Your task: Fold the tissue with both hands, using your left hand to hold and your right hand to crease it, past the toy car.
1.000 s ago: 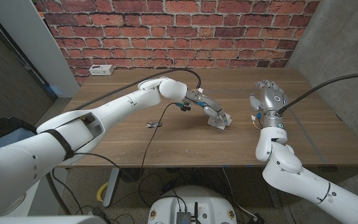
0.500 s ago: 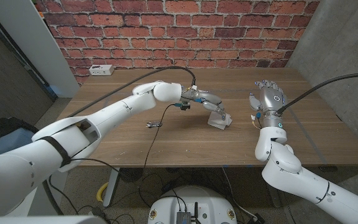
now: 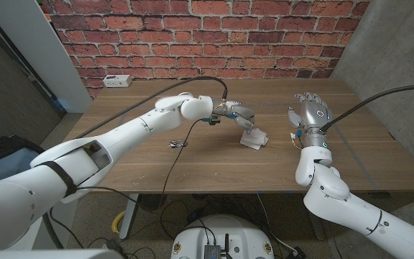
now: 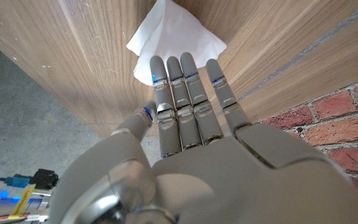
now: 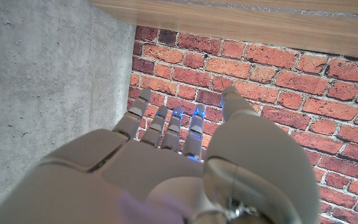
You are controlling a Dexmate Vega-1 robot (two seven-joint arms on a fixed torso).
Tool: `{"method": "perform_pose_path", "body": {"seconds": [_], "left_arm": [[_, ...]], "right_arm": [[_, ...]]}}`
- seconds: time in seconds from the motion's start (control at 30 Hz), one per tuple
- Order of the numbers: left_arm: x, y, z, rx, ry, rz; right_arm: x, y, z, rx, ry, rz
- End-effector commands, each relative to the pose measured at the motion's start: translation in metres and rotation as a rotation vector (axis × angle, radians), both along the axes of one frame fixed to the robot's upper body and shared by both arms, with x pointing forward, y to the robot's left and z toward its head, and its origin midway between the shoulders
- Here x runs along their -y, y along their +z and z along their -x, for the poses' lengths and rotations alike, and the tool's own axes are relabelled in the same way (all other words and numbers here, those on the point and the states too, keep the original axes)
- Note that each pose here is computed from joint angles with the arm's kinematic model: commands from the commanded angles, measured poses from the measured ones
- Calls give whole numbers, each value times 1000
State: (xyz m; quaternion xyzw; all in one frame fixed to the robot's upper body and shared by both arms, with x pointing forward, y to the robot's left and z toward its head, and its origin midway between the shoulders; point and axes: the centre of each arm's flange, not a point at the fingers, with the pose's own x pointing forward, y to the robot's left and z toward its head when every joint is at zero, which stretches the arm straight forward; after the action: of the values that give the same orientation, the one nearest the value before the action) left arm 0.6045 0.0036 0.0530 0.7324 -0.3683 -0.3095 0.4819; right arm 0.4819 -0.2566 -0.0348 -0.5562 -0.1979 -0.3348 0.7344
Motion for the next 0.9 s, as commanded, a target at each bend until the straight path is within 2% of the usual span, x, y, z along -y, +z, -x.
{"method": "perform_pose_path", "body": {"seconds": [0.03, 0.2, 0.53, 0.63, 0.9], "left_arm": [[15, -2, -4, 35, 52, -149], [18, -7, -7, 30, 61, -186], [24, -16, -22, -17, 80, -229], [26, -19, -31, -59, 93, -234], [32, -26, -47, -92, 112, -260]], "right_arm": [[2, -1, 0, 1, 0, -5], [3, -1, 0, 1, -1, -10], [4, -1, -2, 0, -1, -7], [4, -1, -3, -1, -4, -7], [5, -1, -5, -6, -1, -10]]}}
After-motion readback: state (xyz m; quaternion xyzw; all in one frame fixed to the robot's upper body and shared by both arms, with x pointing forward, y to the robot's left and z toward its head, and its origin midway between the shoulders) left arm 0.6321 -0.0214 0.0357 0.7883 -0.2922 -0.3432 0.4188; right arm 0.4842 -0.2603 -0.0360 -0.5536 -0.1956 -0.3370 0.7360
